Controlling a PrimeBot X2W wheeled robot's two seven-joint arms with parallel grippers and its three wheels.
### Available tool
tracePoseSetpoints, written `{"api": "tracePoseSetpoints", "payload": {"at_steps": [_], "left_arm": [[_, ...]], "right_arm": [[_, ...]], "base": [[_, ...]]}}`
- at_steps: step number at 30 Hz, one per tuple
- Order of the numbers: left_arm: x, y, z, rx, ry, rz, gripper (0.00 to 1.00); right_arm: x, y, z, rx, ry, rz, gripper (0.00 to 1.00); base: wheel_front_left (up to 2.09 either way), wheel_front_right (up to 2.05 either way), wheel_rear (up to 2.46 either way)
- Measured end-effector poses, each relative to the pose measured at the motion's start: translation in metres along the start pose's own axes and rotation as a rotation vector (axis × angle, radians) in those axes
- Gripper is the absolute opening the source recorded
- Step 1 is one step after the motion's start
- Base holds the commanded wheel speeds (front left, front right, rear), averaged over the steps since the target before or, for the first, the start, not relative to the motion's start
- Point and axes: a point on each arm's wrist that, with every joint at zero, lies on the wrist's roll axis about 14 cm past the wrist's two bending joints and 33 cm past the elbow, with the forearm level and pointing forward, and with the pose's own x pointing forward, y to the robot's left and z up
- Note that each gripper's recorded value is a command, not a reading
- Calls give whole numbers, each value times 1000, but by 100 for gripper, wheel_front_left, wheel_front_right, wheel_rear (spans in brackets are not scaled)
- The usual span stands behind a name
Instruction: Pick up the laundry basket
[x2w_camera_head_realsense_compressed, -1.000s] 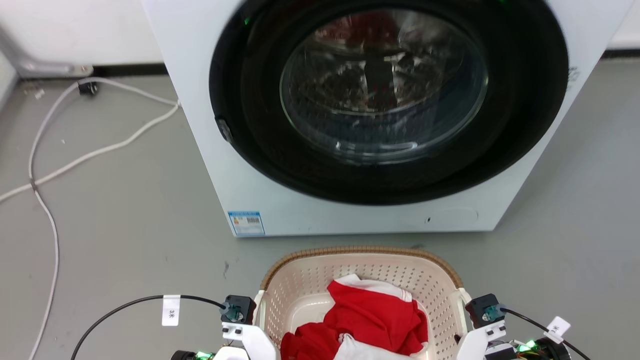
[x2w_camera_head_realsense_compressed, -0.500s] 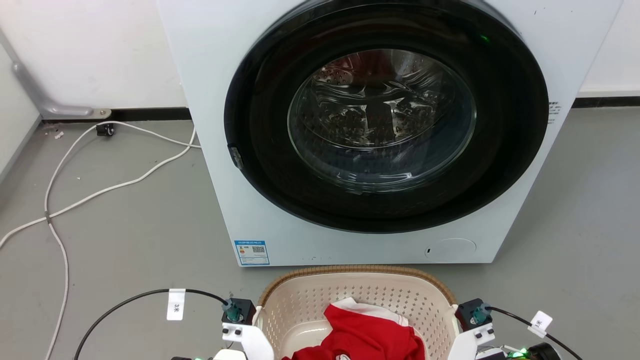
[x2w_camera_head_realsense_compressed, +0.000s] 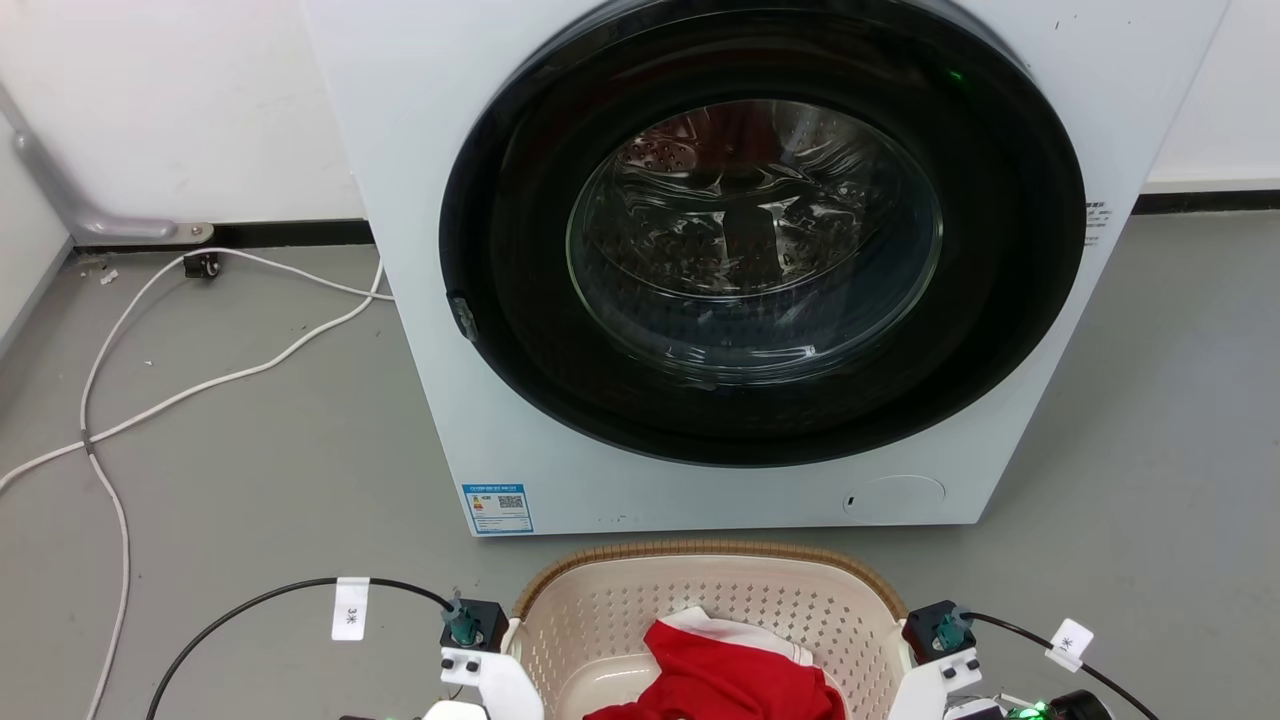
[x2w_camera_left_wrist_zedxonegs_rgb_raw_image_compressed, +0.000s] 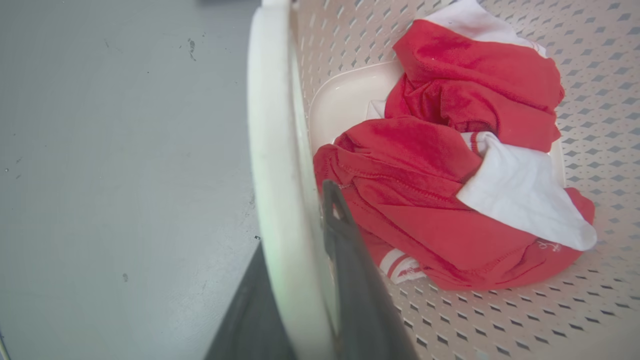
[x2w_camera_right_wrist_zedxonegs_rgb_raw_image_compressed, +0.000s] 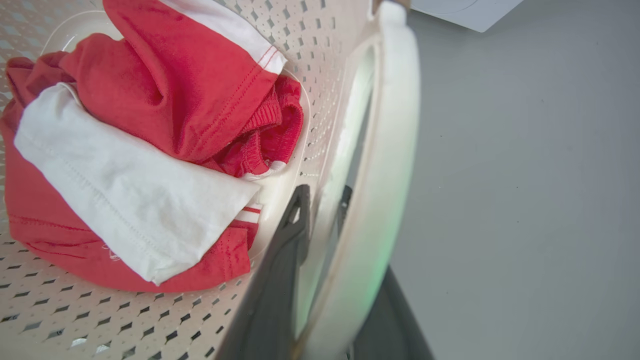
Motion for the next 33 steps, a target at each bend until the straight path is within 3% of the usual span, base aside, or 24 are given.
{"api": "tracePoseSetpoints", "payload": {"at_steps": [33], "left_arm": [[2, -3, 5, 15, -21, -9, 0]], "right_arm": [[-2, -4, 2, 23, -20, -6, 0]], "base": [[0, 0, 0]]}}
